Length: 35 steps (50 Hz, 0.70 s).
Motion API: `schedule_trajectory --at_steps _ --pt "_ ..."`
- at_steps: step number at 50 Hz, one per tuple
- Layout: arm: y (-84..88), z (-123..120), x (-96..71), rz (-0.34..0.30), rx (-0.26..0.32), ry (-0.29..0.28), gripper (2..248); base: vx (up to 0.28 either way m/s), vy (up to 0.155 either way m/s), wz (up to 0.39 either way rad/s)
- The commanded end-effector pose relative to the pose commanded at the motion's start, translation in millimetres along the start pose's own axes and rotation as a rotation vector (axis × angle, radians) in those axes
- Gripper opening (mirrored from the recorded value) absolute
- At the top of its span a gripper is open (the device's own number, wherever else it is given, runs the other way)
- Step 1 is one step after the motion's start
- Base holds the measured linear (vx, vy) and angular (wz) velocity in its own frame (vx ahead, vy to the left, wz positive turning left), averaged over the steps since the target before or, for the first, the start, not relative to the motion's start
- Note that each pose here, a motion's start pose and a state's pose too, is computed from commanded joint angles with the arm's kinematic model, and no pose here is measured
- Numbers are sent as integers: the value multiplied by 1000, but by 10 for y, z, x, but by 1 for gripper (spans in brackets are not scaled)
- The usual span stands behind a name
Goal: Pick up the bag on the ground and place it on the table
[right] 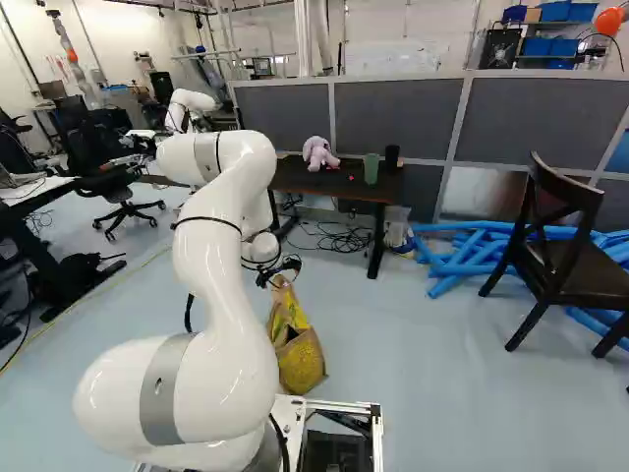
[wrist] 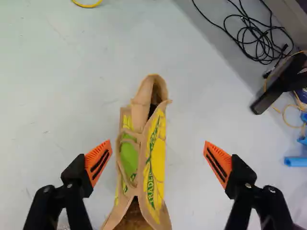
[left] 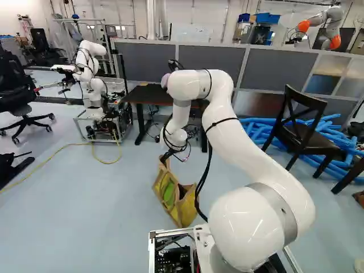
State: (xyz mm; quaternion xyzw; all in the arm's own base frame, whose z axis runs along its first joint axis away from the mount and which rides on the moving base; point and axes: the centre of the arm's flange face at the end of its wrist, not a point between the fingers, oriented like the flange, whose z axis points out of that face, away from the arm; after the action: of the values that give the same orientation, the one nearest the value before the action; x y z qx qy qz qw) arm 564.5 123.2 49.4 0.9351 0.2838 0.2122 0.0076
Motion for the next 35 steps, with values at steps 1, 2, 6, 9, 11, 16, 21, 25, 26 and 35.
schedule_trajectory --at_steps 1,2,6,9,11,16,21,25,26,35 --pt "-7 15 -4 -1 1 -3 247 0 0 0" --pt "-14 29 -7 -2 3 -6 247 0 0 0" --pt "-39 87 -23 -5 8 -18 247 0 0 0" --pt "-57 132 -38 -7 13 -28 247 0 0 0" --pt "-66 159 -46 -8 15 -34 247 0 0 0" --pt "-87 233 -70 -10 22 -51 247 0 0 0" --pt "-105 307 -95 -11 28 -69 247 0 0 0" --pt "-117 367 -117 -12 33 -83 247 0 0 0" --pt "-120 382 -122 -12 35 -87 247 0 0 0" --pt "-140 514 -175 -13 46 -120 247 0 0 0"
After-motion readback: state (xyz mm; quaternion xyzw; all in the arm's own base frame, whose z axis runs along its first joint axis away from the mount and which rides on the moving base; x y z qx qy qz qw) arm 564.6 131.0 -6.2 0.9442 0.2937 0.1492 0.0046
